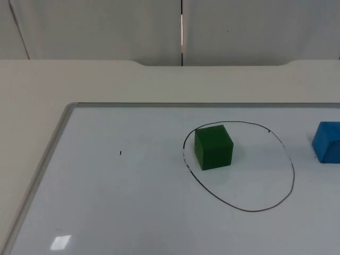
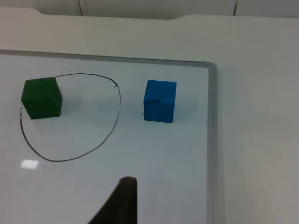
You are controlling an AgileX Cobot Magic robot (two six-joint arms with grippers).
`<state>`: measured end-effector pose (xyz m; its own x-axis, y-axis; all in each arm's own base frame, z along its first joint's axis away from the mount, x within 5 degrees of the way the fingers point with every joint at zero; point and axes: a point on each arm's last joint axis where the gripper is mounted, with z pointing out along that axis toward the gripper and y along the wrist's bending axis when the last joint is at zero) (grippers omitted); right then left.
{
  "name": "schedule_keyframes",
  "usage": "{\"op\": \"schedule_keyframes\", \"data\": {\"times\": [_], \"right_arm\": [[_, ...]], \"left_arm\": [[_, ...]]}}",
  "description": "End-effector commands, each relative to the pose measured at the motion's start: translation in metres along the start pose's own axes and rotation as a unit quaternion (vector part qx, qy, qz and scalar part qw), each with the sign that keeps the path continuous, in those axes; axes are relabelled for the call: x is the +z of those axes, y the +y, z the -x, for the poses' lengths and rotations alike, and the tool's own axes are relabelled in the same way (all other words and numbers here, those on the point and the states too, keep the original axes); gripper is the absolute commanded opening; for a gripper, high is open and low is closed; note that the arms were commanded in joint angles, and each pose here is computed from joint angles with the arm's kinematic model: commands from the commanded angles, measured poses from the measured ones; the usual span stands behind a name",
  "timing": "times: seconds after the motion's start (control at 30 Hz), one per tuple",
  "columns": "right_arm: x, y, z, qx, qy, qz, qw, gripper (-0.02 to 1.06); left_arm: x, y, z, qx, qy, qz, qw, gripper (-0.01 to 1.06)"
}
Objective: Push the two cubes into the marked area.
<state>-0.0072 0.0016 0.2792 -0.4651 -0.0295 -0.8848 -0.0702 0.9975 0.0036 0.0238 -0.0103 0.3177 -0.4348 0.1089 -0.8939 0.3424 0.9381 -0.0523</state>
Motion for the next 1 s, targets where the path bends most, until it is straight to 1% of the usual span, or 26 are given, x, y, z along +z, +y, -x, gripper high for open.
{"op": "schedule_keyframes", "data": {"times": [0.0,0.13,0.37,0.57,0.7,0.97], "right_arm": [[-0.001,0.000,0.001,0.000,-0.004,-0.003,1.0000,1.05],[-0.001,0.000,0.001,0.000,-0.004,-0.003,1.0000,1.05],[-0.001,0.000,0.001,0.000,-0.004,-0.003,1.0000,1.05],[-0.001,0.000,0.001,0.000,-0.004,-0.003,1.0000,1.05],[-0.001,0.000,0.001,0.000,-0.004,-0.003,1.0000,1.05],[-0.001,0.000,0.001,0.001,-0.006,-0.003,1.0000,1.05]], "left_arm": [[-0.003,0.002,-0.008,-0.007,0.002,0.008,1.000,0.00],[-0.014,0.002,-0.020,-0.014,-0.019,0.006,1.000,0.00],[-0.029,0.004,-0.033,-0.010,-0.043,0.011,0.999,0.00],[-0.025,0.005,-0.038,-0.007,-0.023,0.019,1.000,0.00],[-0.008,0.005,-0.053,-0.009,0.018,0.017,1.000,0.00],[-0.009,0.006,-0.052,-0.009,0.015,0.018,1.000,0.00]]}}
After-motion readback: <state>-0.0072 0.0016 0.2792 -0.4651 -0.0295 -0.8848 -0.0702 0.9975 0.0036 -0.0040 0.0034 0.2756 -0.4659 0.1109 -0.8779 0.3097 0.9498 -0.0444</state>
